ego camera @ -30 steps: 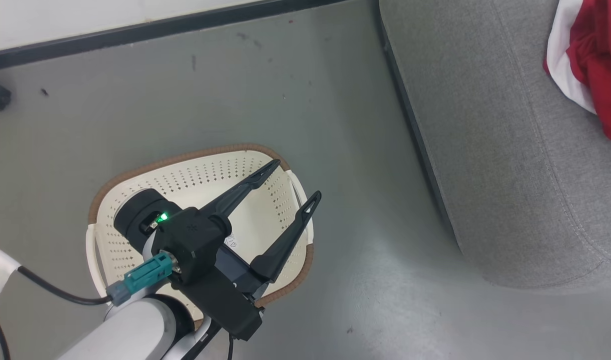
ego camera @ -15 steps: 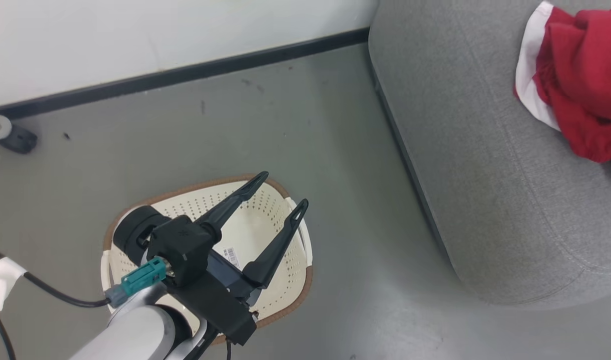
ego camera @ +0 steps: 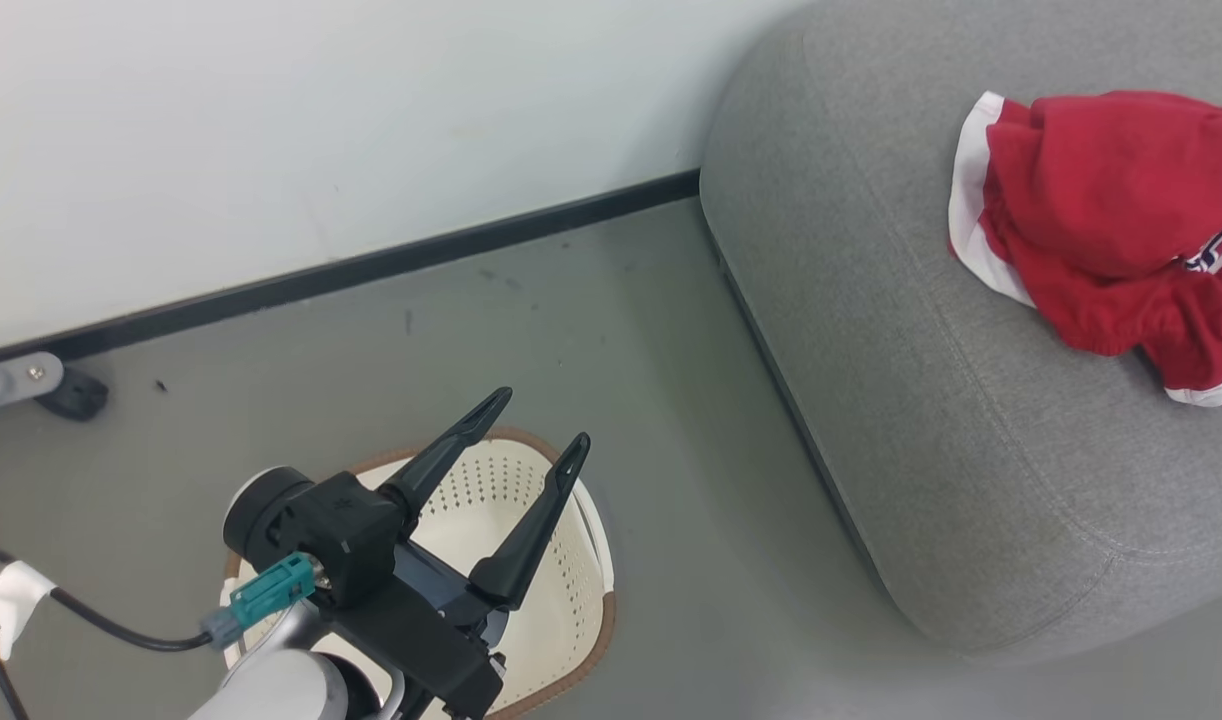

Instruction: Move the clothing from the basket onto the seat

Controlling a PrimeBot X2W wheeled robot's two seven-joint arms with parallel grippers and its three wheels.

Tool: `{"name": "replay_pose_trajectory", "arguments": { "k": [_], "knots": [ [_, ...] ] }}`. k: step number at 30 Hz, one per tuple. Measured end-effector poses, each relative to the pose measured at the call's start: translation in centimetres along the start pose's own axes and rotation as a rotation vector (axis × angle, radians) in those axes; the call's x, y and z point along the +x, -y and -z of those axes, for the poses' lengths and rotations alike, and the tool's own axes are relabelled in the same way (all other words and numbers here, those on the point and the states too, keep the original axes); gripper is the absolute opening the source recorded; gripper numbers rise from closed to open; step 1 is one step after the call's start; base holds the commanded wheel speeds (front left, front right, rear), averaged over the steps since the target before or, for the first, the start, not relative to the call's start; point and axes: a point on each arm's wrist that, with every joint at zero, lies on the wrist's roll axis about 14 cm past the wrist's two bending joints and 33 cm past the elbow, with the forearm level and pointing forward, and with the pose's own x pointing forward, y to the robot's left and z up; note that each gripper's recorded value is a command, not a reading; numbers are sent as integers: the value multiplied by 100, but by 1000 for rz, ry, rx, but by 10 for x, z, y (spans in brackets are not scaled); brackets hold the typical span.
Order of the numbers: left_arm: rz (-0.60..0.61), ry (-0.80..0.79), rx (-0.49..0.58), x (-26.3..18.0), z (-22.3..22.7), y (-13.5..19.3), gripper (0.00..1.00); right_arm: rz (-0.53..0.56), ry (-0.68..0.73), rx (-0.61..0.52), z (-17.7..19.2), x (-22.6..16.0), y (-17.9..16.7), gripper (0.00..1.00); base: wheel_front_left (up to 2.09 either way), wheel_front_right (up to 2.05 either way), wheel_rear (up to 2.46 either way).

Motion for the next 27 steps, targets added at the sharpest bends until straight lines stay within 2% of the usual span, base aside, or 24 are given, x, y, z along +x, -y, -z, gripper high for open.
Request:
{"name": "replay_pose_trajectory", "arguments": {
  "k": [6, 13, 17, 23, 27],
  "knots": [
    [-35, 49, 9, -6, -16, 5, 100, -40, 191, 82, -30, -21, -5, 100, 0, 0, 0],
    [-137, 87, 1, -30, -27, -4, 100, -115, 403, 147, -65, -50, -22, 100, 0, 0, 0],
    [-194, 121, 11, -45, -37, -10, 100, -142, 558, 170, -98, -72, -23, 100, 0, 0, 0],
    [-287, 167, 20, -68, -48, -22, 100, -195, 711, 225, -125, -94, -42, 100, 0, 0, 0],
    [-382, 207, 27, -93, -57, -38, 100, -260, 799, 274, -135, -111, -68, 100, 0, 0, 0]
  ]
}}
